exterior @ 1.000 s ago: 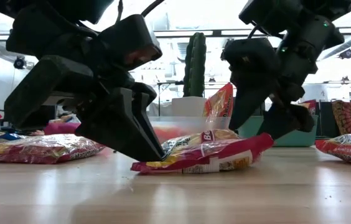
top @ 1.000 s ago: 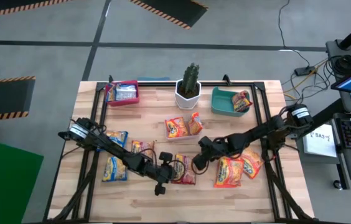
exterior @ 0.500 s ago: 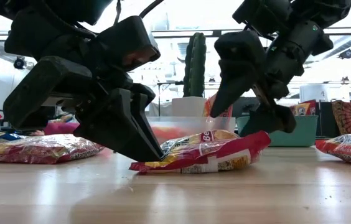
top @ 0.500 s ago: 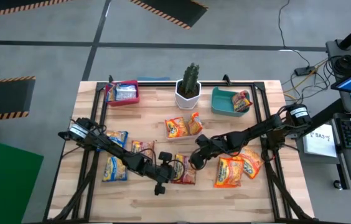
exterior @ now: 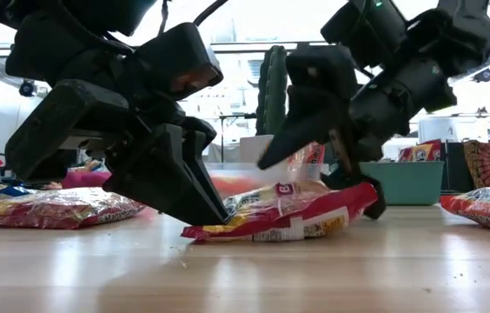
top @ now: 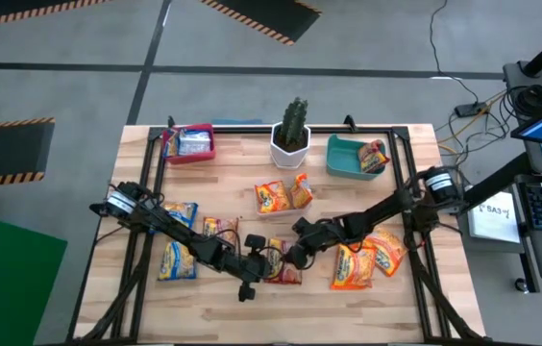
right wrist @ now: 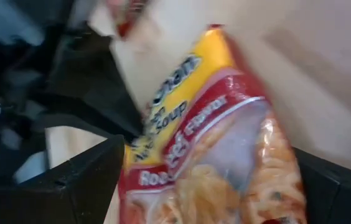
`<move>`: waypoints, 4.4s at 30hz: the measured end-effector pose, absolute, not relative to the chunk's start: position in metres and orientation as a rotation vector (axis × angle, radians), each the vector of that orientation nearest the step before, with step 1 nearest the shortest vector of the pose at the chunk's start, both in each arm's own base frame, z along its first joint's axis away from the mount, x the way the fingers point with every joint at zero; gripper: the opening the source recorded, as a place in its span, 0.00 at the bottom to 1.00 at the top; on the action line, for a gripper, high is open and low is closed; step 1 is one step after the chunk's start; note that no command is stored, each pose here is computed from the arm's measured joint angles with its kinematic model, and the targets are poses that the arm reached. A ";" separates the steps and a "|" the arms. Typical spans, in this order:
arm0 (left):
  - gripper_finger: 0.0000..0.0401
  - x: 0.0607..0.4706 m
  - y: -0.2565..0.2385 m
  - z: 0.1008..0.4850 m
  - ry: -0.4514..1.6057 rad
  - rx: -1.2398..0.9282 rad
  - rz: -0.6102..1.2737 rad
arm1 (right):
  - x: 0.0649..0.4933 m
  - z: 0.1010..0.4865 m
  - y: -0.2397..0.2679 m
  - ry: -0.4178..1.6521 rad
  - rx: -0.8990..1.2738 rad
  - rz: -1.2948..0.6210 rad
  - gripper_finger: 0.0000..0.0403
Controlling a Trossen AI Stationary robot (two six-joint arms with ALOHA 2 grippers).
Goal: Sort Maruchan noodles
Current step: Put the red noodle pack into the green bin, then put the orange noodle pack into the transparent bin
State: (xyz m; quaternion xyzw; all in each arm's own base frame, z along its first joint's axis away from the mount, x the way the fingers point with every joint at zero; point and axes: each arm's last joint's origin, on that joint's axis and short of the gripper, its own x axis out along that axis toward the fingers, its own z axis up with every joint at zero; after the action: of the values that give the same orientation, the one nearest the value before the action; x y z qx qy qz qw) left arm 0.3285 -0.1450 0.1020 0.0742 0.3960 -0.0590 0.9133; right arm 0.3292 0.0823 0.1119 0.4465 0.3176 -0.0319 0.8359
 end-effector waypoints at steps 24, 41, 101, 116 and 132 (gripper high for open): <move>0.13 0.320 -0.141 0.120 0.839 0.202 -0.122 | 0.332 0.119 0.087 0.616 0.938 0.014 0.11; 0.13 0.270 -0.117 0.258 0.528 0.380 -0.153 | 0.314 0.187 0.109 0.319 0.666 0.018 0.09; 0.13 0.208 -0.077 0.299 0.343 0.492 0.234 | 0.214 0.169 -0.099 0.780 0.246 -1.551 0.10; 0.13 0.208 -0.077 0.299 0.342 0.485 0.235 | 0.214 0.164 -0.099 0.786 0.270 -1.570 0.38; 0.13 0.208 -0.077 0.299 0.340 0.473 0.237 | 0.190 0.221 -0.079 0.661 0.620 -1.280 0.43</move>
State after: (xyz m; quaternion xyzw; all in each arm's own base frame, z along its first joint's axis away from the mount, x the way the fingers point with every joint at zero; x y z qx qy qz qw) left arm 0.2083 -0.0770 0.2993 0.2329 0.1674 0.1164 0.9509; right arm 0.1904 -0.0787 0.2210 0.2794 0.2977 -0.5763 0.7080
